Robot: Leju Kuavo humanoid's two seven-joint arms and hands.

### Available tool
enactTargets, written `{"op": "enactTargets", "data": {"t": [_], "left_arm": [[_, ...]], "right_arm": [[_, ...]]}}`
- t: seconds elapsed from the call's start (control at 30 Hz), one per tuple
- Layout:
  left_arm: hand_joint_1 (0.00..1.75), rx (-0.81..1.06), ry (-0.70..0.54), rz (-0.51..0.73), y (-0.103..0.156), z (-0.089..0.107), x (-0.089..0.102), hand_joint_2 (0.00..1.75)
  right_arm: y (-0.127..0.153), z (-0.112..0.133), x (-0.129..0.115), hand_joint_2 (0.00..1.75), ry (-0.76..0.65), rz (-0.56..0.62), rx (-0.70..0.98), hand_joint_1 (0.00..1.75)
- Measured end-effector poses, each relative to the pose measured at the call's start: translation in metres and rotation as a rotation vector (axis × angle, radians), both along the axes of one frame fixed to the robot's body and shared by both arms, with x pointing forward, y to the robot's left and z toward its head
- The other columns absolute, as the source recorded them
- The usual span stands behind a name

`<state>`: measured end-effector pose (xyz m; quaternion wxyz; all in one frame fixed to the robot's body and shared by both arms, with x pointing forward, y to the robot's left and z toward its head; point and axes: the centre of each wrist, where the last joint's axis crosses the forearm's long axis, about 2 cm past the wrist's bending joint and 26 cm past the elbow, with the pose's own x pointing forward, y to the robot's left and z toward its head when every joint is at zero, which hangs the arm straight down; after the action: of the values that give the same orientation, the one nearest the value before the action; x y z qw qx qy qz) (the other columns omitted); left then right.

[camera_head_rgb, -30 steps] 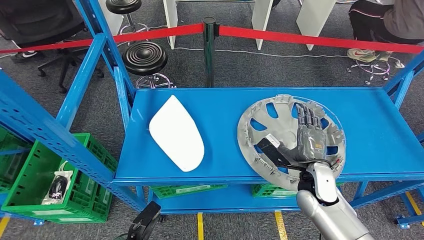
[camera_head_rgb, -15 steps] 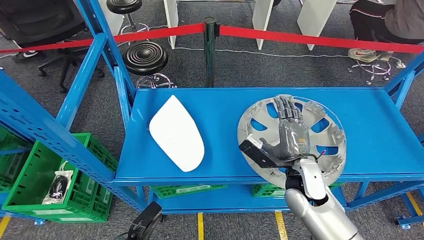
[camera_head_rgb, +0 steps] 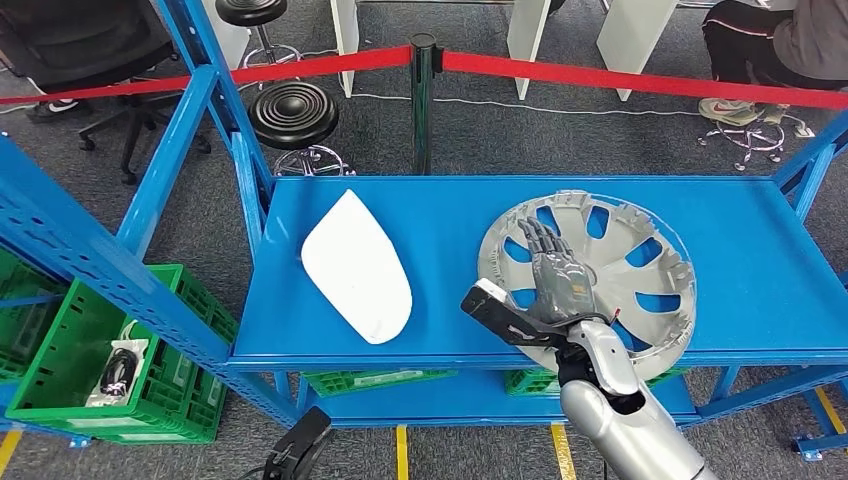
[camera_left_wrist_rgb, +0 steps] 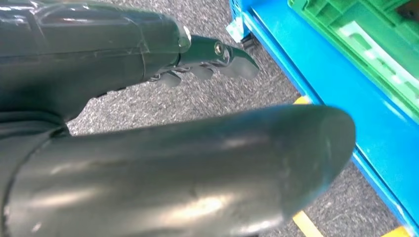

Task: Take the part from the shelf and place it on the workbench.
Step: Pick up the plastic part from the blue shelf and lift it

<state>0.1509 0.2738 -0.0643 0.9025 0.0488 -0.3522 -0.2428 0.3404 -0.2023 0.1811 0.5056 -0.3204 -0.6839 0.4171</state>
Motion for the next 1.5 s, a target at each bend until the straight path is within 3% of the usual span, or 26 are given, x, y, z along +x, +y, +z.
{"op": "enactTargets", "data": {"t": [0.3,1.5], "left_arm": [[0.0,0.002,0.01,-0.002,-0.005,-0.002,-0.001,0.0],[0.0,0.02,0.03,0.004,-0.004,-0.006,-0.005,0.0]], "right_arm": [[0.0,-0.012,0.003,1.75,0.083,-0.008,-0.041,0.0],[-0.002,-0.025,0.004,1.75,0.124,-0.015,-0.082,0.0]]}}
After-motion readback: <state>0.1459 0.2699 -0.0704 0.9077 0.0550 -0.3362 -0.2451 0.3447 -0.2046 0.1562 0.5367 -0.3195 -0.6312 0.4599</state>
